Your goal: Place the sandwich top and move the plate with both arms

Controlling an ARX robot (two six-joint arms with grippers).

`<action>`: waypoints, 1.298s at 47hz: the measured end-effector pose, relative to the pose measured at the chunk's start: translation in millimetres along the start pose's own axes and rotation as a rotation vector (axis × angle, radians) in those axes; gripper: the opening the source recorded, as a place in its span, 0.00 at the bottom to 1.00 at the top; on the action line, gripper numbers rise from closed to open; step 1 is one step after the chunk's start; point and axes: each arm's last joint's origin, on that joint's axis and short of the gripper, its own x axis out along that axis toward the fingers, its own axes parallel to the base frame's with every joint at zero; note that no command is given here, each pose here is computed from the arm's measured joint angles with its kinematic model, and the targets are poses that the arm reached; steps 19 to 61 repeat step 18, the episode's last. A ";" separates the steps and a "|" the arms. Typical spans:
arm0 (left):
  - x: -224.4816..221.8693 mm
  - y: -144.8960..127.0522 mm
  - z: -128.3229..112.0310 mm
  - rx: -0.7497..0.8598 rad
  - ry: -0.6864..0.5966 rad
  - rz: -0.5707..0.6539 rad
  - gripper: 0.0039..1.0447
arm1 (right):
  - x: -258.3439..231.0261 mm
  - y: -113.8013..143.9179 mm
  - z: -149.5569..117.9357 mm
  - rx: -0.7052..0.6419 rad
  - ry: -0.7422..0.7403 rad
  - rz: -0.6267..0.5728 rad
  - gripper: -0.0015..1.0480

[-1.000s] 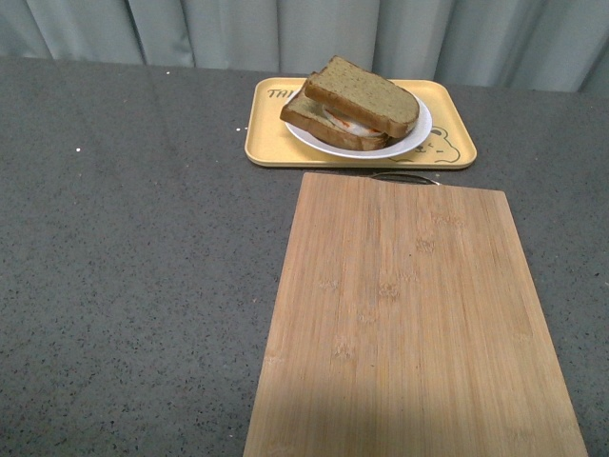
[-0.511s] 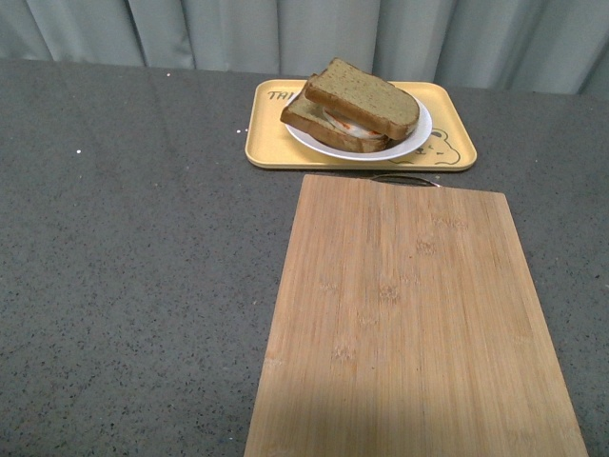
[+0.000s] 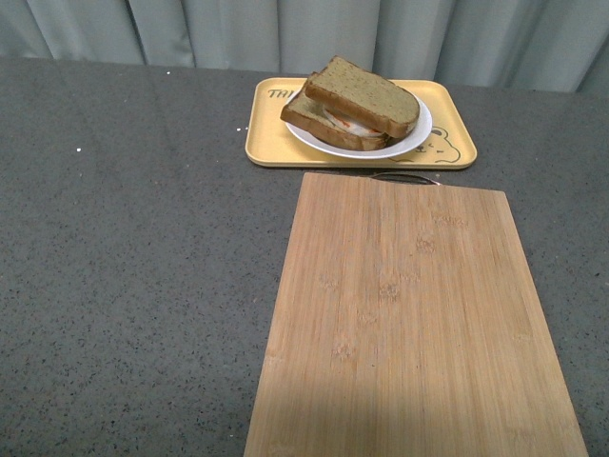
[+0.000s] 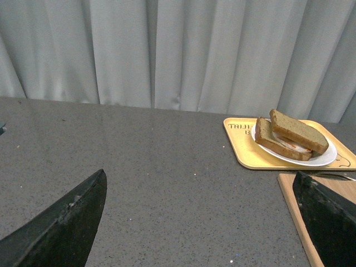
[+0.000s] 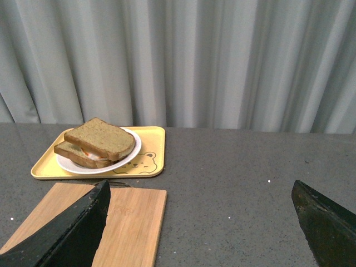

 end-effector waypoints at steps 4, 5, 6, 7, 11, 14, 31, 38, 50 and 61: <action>0.0 0.0 0.1 0.000 0.000 0.000 0.94 | 0.0 0.0 0.0 0.000 0.000 0.000 0.91; 0.0 0.0 0.1 0.000 0.000 0.000 0.94 | 0.0 0.0 0.0 0.000 0.000 0.000 0.91; 0.0 0.0 0.0 0.000 0.000 0.000 0.94 | 0.0 0.0 0.0 0.000 0.000 0.000 0.91; 0.0 0.0 0.0 0.000 0.000 0.000 0.94 | 0.0 0.0 0.0 0.000 0.000 0.000 0.91; 0.0 0.0 0.0 0.000 0.000 0.000 0.94 | 0.0 0.0 0.0 0.000 0.000 0.000 0.91; 0.0 0.0 0.0 0.000 0.000 0.000 0.94 | 0.0 0.0 0.0 0.000 0.000 0.000 0.91; 0.0 0.0 0.0 0.000 0.000 0.000 0.94 | 0.0 0.0 0.0 0.000 0.000 0.000 0.91; 0.0 0.0 0.0 0.000 0.000 0.000 0.94 | 0.0 0.0 0.0 0.000 0.000 0.000 0.91; 0.0 0.0 0.0 0.000 0.000 0.000 0.94 | 0.0 0.0 0.0 0.000 0.000 0.000 0.91; 0.0 0.0 0.0 0.000 0.000 0.000 0.94 | 0.0 0.0 0.0 0.000 0.000 0.000 0.91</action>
